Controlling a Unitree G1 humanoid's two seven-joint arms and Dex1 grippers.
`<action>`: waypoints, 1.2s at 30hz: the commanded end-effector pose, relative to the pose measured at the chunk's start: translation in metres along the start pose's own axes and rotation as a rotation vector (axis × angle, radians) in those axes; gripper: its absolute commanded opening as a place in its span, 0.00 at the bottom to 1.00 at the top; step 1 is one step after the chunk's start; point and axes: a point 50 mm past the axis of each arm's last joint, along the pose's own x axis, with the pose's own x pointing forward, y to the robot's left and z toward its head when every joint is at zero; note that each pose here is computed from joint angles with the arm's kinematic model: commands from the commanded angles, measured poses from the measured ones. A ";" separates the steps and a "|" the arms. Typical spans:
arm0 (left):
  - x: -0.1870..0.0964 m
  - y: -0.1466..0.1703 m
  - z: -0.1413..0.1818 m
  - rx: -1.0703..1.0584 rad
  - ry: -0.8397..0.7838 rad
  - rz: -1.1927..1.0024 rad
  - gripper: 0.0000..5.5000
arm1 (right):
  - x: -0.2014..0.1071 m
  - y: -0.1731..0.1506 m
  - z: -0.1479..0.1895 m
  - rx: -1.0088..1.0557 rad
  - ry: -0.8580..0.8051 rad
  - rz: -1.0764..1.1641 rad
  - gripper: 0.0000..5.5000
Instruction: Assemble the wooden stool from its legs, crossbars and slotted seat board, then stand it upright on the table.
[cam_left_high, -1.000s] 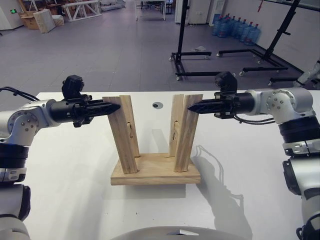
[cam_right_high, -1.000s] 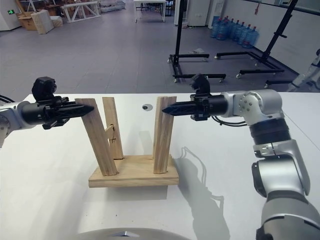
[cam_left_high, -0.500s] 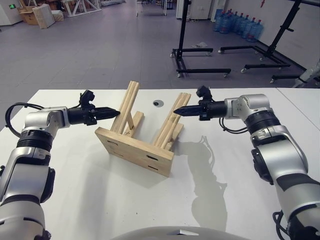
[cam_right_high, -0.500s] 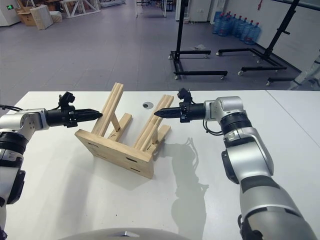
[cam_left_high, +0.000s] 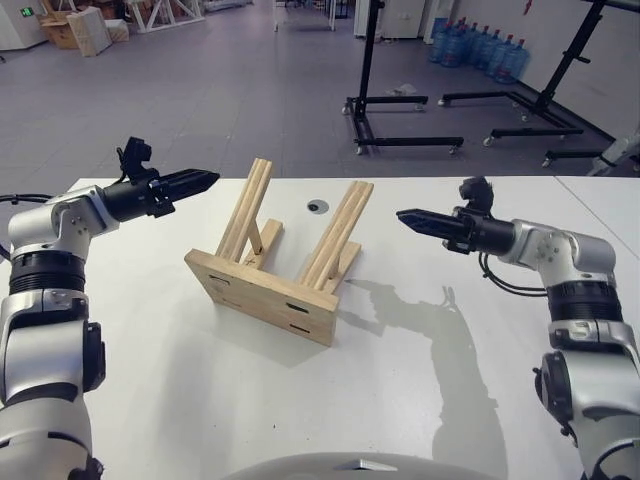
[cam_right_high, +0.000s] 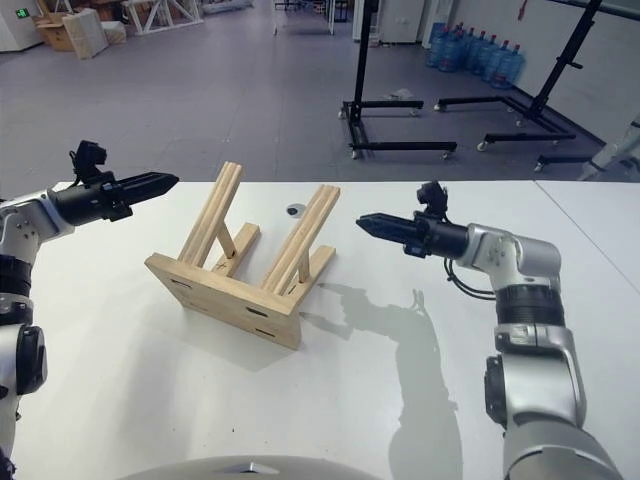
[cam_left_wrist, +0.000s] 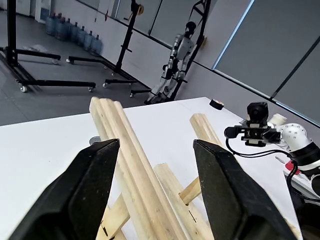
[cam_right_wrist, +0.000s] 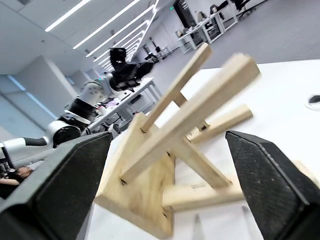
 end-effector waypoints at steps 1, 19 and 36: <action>-0.045 -0.002 -0.007 0.292 0.103 0.177 0.49 | -0.009 0.020 -0.035 -0.227 0.024 -0.083 0.76; -0.046 -0.006 -0.098 0.942 0.493 -0.111 0.49 | 0.005 0.048 -0.122 -0.452 0.150 -0.039 0.76; -0.003 -0.036 -0.097 0.895 0.409 -0.303 0.49 | 0.014 0.038 -0.123 -0.440 0.104 -0.052 0.76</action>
